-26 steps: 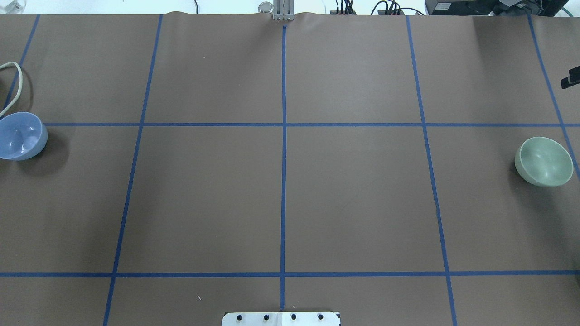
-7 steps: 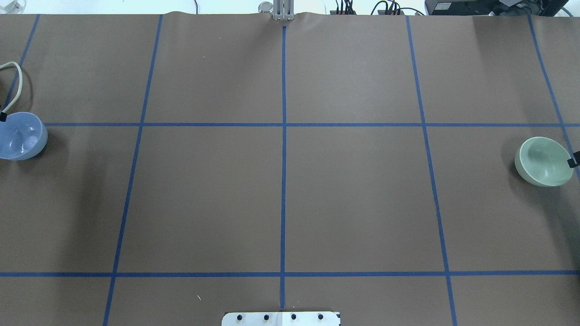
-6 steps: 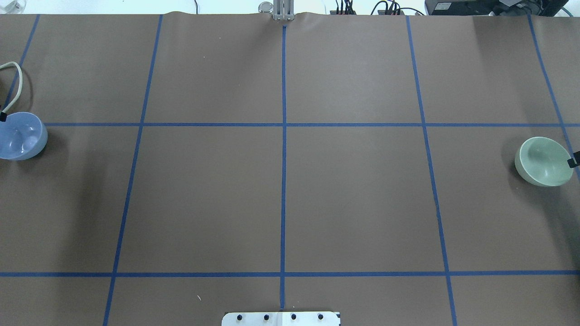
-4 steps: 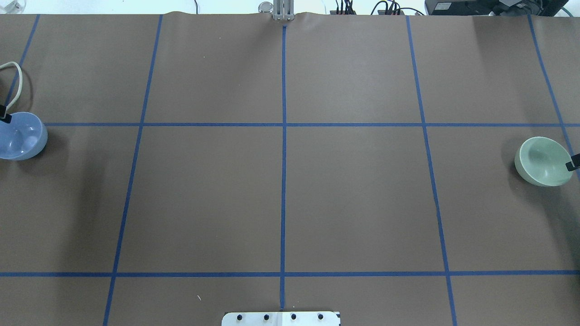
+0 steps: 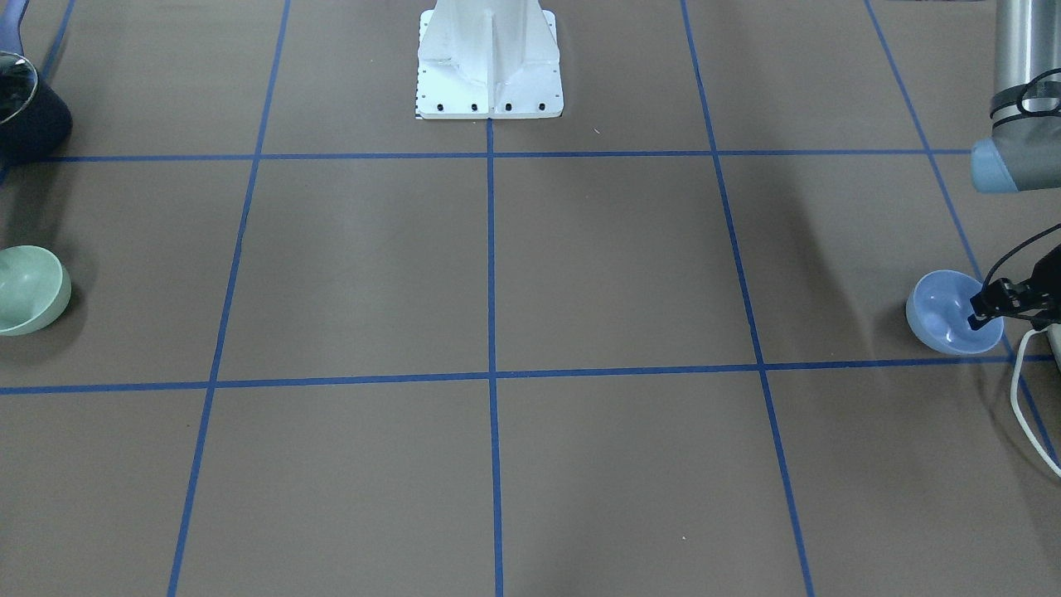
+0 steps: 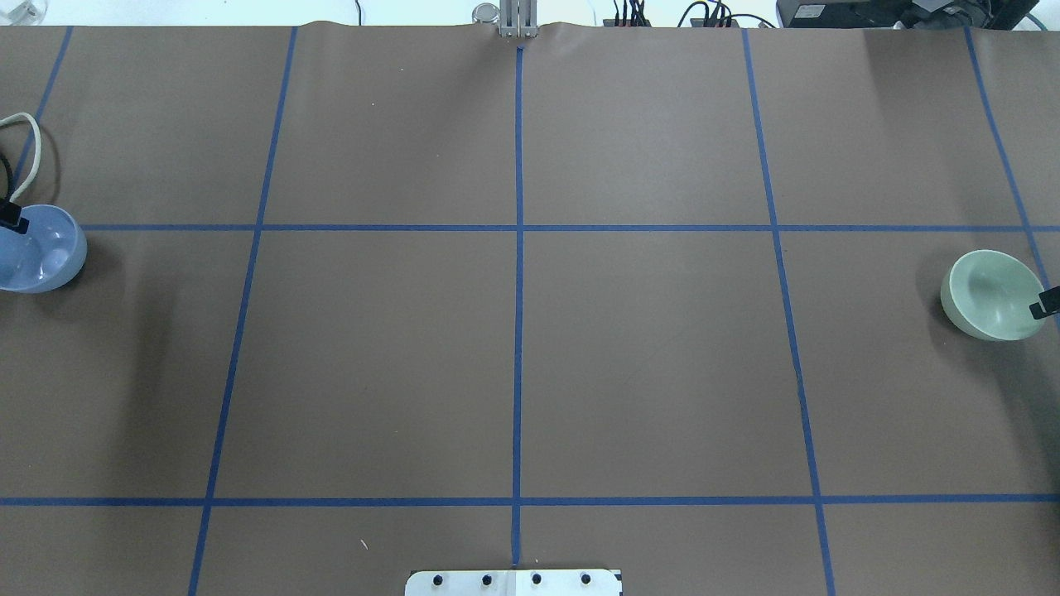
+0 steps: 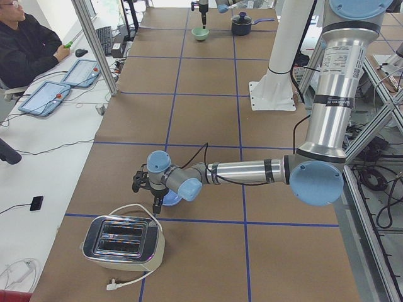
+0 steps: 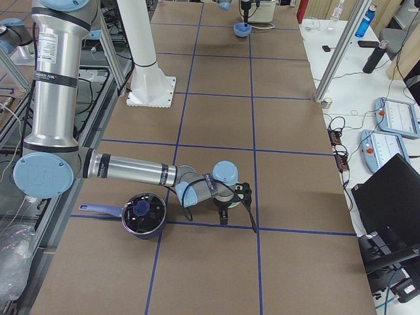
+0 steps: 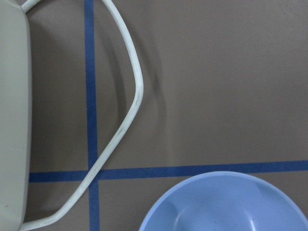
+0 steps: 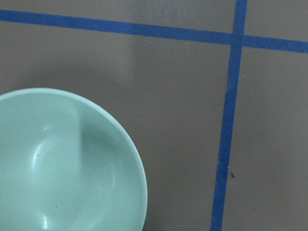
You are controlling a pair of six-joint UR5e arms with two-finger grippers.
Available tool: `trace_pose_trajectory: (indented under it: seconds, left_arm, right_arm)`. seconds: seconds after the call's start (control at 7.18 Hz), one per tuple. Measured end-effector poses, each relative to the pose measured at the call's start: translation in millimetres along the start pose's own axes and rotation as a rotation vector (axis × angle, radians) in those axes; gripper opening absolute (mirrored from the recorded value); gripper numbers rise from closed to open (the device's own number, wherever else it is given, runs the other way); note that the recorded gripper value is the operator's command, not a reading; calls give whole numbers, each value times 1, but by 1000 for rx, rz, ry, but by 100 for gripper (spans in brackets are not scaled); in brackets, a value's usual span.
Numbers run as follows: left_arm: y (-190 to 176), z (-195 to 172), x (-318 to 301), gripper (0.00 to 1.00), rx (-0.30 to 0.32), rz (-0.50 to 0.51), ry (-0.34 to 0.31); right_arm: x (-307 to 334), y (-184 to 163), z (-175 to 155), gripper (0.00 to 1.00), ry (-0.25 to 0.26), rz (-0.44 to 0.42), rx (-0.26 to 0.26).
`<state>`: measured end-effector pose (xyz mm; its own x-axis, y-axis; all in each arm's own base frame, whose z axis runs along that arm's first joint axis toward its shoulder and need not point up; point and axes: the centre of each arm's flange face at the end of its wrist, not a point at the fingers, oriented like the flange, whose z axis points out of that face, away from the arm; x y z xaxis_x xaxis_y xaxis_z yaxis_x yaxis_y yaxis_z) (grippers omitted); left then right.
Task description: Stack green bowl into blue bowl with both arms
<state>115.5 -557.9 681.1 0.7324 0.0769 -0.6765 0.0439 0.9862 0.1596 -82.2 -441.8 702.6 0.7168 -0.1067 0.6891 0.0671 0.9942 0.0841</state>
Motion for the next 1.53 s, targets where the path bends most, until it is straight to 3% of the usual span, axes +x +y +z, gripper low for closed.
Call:
trace_pose_trajectory:
  seconds: [0.28, 0.56, 0.7, 0.84, 1.25, 1.53]
  left_arm:
    - [1, 2, 0, 97, 2, 5, 1]
    - [2, 4, 3, 74, -1, 12, 5]
    - [3, 5, 4, 61, -3, 14, 8]
    - [3, 5, 5, 55, -4, 14, 9]
    - [3, 6, 6, 49, -7, 15, 12]
    - [3, 6, 6, 28, -8, 19, 12]
  right_arm:
    - [-1, 0, 1, 99, 0, -2, -1]
    - [-1, 0, 1, 90, 0, -2, -1]
    - [-1, -1, 1, 77, -1, -1, -1]
    - [-2, -2, 0, 62, -1, -1, 1]
    - [-7, -9, -2, 18, -2, -7, 7]
    - [-10, -14, -3, 0, -4, -8, 8]
